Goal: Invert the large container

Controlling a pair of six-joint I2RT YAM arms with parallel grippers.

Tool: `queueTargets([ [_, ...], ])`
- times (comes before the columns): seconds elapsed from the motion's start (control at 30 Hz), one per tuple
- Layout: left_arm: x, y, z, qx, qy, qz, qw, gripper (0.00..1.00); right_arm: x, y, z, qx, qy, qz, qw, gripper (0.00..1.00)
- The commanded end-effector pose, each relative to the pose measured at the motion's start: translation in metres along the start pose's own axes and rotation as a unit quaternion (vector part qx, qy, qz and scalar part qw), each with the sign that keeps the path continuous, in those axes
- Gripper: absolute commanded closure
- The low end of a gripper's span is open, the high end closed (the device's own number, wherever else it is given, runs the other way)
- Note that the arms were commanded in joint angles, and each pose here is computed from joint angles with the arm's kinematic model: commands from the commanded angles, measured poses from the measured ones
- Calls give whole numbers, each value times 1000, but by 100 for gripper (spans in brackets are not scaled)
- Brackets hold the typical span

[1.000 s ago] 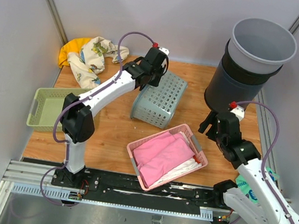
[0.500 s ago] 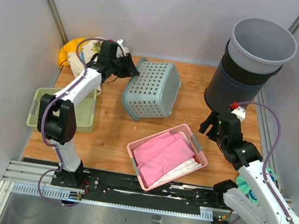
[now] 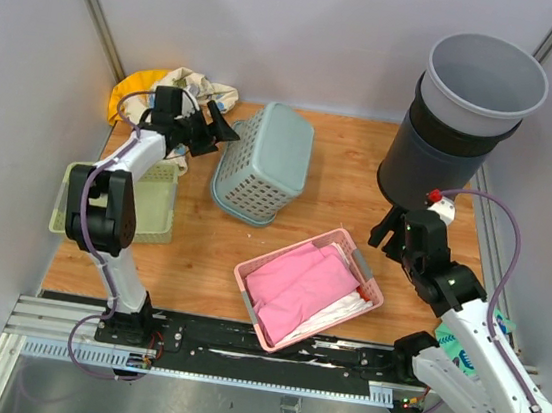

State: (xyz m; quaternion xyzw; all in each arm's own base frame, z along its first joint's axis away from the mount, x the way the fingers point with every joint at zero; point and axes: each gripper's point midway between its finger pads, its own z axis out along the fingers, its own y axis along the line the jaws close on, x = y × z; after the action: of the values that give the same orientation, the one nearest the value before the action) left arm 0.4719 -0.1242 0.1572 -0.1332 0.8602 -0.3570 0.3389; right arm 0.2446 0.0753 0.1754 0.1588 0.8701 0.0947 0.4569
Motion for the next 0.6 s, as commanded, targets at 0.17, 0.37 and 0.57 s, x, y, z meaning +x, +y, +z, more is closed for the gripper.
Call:
queueTargets([
  [0.17,-79,-10,-51,-118,-102,113,981,1,2,6,2,-11,19,-3,1000,23],
  [0.37,-77,-65,-112,-199,-179,230,936,1,3,14,9,-23,25,-3,999,23],
  [0.57,14,-115,-118,-185,-139,302,925,1,4,21,17,-27,36,-3,999,23],
])
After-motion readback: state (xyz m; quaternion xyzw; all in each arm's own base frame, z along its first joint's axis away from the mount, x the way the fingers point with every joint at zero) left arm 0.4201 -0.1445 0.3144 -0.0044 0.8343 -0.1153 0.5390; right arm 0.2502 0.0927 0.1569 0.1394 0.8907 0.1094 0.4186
